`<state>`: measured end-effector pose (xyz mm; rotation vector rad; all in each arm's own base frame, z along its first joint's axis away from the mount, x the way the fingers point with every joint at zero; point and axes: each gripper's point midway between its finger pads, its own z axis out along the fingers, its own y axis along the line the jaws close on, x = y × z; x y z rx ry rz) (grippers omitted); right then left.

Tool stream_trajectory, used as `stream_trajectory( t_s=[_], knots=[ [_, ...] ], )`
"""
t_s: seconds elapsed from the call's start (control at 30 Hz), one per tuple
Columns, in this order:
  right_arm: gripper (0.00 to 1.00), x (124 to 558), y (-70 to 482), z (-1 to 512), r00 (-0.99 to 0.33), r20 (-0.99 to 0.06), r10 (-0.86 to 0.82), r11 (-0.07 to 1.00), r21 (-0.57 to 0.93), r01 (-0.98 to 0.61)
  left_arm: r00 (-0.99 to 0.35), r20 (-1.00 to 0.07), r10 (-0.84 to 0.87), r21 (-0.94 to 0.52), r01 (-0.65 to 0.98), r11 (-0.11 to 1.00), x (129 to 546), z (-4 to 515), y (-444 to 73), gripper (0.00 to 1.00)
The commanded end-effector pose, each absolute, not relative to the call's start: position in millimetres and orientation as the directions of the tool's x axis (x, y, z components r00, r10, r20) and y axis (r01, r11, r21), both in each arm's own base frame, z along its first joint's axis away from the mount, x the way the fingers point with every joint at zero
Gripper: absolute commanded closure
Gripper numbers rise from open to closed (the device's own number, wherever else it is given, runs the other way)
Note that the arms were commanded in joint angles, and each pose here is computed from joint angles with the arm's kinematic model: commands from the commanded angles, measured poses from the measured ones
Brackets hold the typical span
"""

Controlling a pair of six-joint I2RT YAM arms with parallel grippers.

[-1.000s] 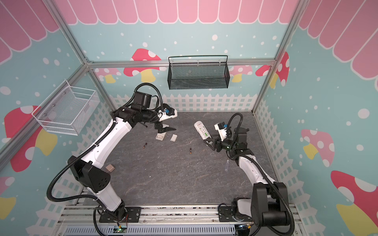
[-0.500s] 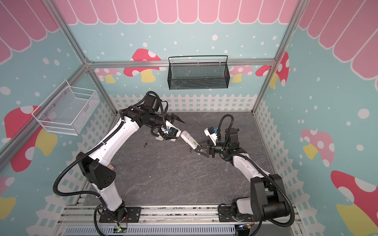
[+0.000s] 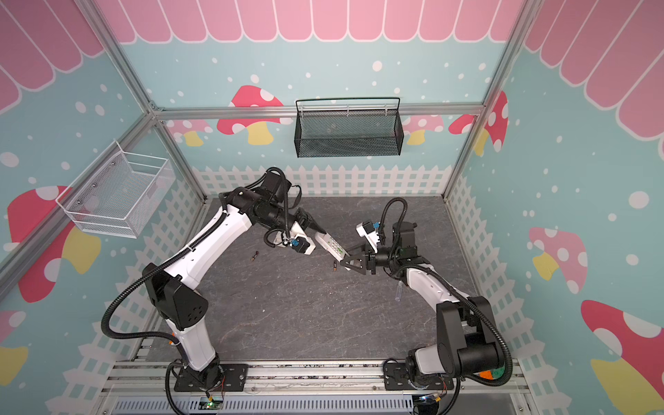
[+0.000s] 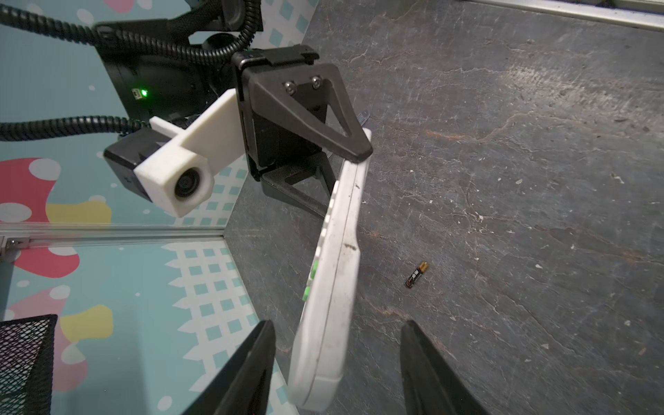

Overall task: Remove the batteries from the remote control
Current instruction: 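Lift the intact remote toward the left gripper while the left gripper reaches for it, then grasp the remote's end with the left gripper while the right gripper opens and draws back, then regrasp the remote's display end with the right gripper while the left holds it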

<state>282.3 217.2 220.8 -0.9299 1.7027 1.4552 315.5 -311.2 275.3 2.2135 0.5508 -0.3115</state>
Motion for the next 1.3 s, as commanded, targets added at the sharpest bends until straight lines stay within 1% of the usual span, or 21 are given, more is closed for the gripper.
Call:
stream_trajectory(
  t_s=[0.0, 0.07, 0.23, 0.3, 0.43, 0.53, 0.57, 0.6, 0.73, 0.77, 0.8, 0.83, 0.87, 0.9, 0.97, 1.0, 1.07, 1.1, 1.17, 1.23, 1.27],
  knots=[
    [0.87, 278, 221, 230, -0.452, -0.889, -0.08, 0.056, 0.448, -0.892, 0.914, -0.352, 0.204, 0.672, 0.398, -0.625, 309, 266, -312, 0.49],
    [0.88, 276, 222, 231, -0.451, -0.889, -0.082, 0.046, 0.448, -0.893, 0.912, -0.355, 0.207, 0.669, 0.402, -0.624, 310, 266, -312, 0.52],
    [0.89, 273, 225, 229, -0.451, -0.888, -0.088, 0.033, 0.45, -0.892, 0.925, -0.325, 0.197, 0.676, 0.372, -0.636, 314, 259, -312, 0.53],
    [0.89, 272, 225, 230, -0.452, -0.888, -0.089, 0.029, 0.451, -0.892, 0.923, -0.329, 0.202, 0.676, 0.379, -0.633, 315, 260, -314, 0.56],
    [0.88, 271, 226, 229, -0.444, -0.891, -0.09, 0.028, 0.444, -0.896, 0.924, -0.328, 0.197, 0.682, 0.376, -0.627, 316, 259, -315, 0.74],
    [0.88, 271, 225, 230, -0.444, -0.891, -0.089, 0.029, 0.444, -0.896, 0.918, -0.34, 0.205, 0.682, 0.39, -0.618, 317, 262, -315, 0.81],
    [0.86, 271, 225, 230, -0.437, -0.895, -0.09, 0.029, 0.436, -0.899, 0.915, -0.343, 0.21, 0.681, 0.397, -0.616, 317, 262, -316, 0.82],
    [0.81, 270, 225, 228, -0.433, -0.897, -0.091, 0.034, 0.432, -0.901, 0.915, -0.343, 0.213, 0.68, 0.398, -0.616, 317, 262, -316, 0.83],
    [0.48, 276, 223, 225, -0.418, -0.903, -0.097, 0.102, 0.409, -0.907, 0.901, -0.358, 0.245, 0.672, 0.431, -0.602, 320, 262, -313, 0.86],
    [0.39, 273, 221, 227, -0.396, -0.913, -0.096, 0.113, 0.385, -0.916, 0.886, -0.371, 0.279, 0.658, 0.463, -0.593, 324, 263, -312, 0.87],
    [0.23, 271, 220, 229, -0.368, -0.925, -0.097, 0.131, 0.354, -0.926, 0.869, -0.384, 0.312, 0.642, 0.494, -0.586, 326, 262, -311, 0.88],
    [0.1, 270, 217, 231, -0.325, -0.941, -0.1, 0.169, 0.305, -0.937, 0.849, -0.397, 0.348, 0.625, 0.528, -0.575, 329, 261, -309, 0.9],
    [0.05, 270, 213, 234, -0.272, -0.957, -0.105, 0.215, 0.245, -0.945, 0.821, -0.421, 0.386, 0.602, 0.571, -0.558, 331, 260, -308, 0.93],
    [0.03, 273, 209, 235, -0.231, -0.966, -0.113, 0.275, 0.193, -0.942, 0.79, -0.447, 0.419, 0.579, 0.613, -0.537, 332, 258, -306, 0.94],
    [0.02, 281, 198, 242, -0.152, -0.981, -0.121, 0.404, 0.092, -0.91, 0.68, -0.526, 0.511, 0.501, 0.733, -0.461, 334, 259, -303, 0.98],
    [0.02, 283, 193, 247, -0.12, -0.986, -0.117, 0.444, 0.056, -0.894, 0.621, -0.555, 0.553, 0.459, 0.784, -0.418, 335, 258, -302, 0.99],
    [0.02, 285, 183, 257, -0.036, -0.995, -0.088, 0.532, -0.016, -0.847, 0.44, -0.639, 0.631, 0.332, 0.898, -0.29, 335, 258, -302, 1.0],
    [0.01, 284, 179, 259, -0.001, -0.997, -0.072, 0.556, -0.039, -0.83, 0.35, -0.677, 0.647, 0.263, 0.937, -0.231, 334, 258, -302, 1.0],
    [0.02, 280, 174, 265, 0.071, -0.997, -0.038, 0.587, -0.079, -0.806, 0.098, -0.757, 0.646, 0.072, 0.995, -0.066, 335, 260, -303, 1.0],
    [0.04, 277, 174, 263, 0.086, -0.996, -0.035, 0.583, -0.09, -0.808, -0.127, -0.775, 0.619, -0.087, 0.992, 0.095, 339, 259, -304, 1.0],
    [0.04, 278, 175, 259, 0.075, -0.996, -0.037, 0.578, -0.083, -0.812, -0.2, -0.772, 0.603, -0.138, 0.979, 0.149, 339, 256, -304, 1.0]
  ],
)
